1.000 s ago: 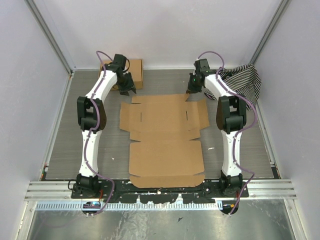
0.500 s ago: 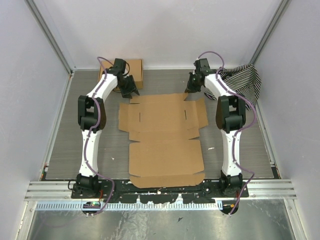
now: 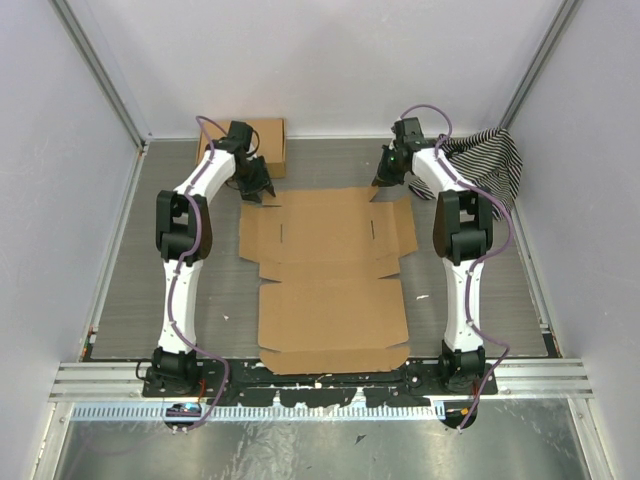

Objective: Fold the paper box

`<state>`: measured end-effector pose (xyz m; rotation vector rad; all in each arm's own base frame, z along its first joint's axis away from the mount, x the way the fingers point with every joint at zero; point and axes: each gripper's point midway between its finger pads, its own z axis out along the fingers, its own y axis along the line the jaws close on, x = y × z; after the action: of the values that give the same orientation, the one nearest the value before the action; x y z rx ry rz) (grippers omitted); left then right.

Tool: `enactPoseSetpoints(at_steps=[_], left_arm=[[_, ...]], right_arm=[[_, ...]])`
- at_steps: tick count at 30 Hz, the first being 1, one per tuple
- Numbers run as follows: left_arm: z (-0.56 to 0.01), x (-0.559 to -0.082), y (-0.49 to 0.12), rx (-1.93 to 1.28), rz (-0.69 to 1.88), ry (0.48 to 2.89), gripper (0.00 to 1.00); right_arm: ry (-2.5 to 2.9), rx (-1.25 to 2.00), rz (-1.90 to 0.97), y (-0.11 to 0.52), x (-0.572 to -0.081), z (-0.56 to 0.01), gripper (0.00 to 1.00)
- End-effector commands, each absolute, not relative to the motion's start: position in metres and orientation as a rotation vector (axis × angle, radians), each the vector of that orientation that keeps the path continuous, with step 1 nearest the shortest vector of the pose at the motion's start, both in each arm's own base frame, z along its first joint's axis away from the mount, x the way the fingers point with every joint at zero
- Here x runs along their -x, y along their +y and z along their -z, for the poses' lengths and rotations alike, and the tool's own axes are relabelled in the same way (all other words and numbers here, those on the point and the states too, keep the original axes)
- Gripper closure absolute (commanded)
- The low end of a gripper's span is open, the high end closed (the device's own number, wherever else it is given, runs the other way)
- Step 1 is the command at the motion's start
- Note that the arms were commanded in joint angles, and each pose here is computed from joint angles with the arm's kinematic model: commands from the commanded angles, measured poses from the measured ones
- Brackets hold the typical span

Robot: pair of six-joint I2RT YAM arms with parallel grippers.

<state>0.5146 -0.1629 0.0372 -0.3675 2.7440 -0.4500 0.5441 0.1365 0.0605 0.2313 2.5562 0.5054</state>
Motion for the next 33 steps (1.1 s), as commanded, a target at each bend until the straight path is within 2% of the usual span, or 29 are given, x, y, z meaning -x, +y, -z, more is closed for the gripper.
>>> enactPoseSetpoints(at_steps=[1, 12, 19, 26, 33], left_arm=[[-0.029, -0.511, -0.158, 0.364, 0.432, 2.769, 0.44], [-0.033, -0.516, -0.181, 0.363, 0.600, 2.745, 0.50], [-0.050, -0.520, -0.189, 0.338, 0.633, 2.712, 0.63], [-0.088, -0.530, -0.209, 0.286, 0.660, 2.634, 0.64], [-0.097, -0.531, -0.236, 0.236, 0.689, 2.611, 0.64]], right_arm=[[2.495, -0.225, -0.550, 0.140, -0.557, -0.081, 0.99], [2.494, -0.234, -0.578, 0.142, -0.558, -0.080, 0.99], [2.495, -0.245, -0.566, 0.141, -0.559, -0.079, 0.99], [2.505, -0.238, -0.586, 0.143, -0.558, -0.077, 0.96], [2.510, -0.229, -0.588, 0.144, -0.556, -0.078, 0.93]])
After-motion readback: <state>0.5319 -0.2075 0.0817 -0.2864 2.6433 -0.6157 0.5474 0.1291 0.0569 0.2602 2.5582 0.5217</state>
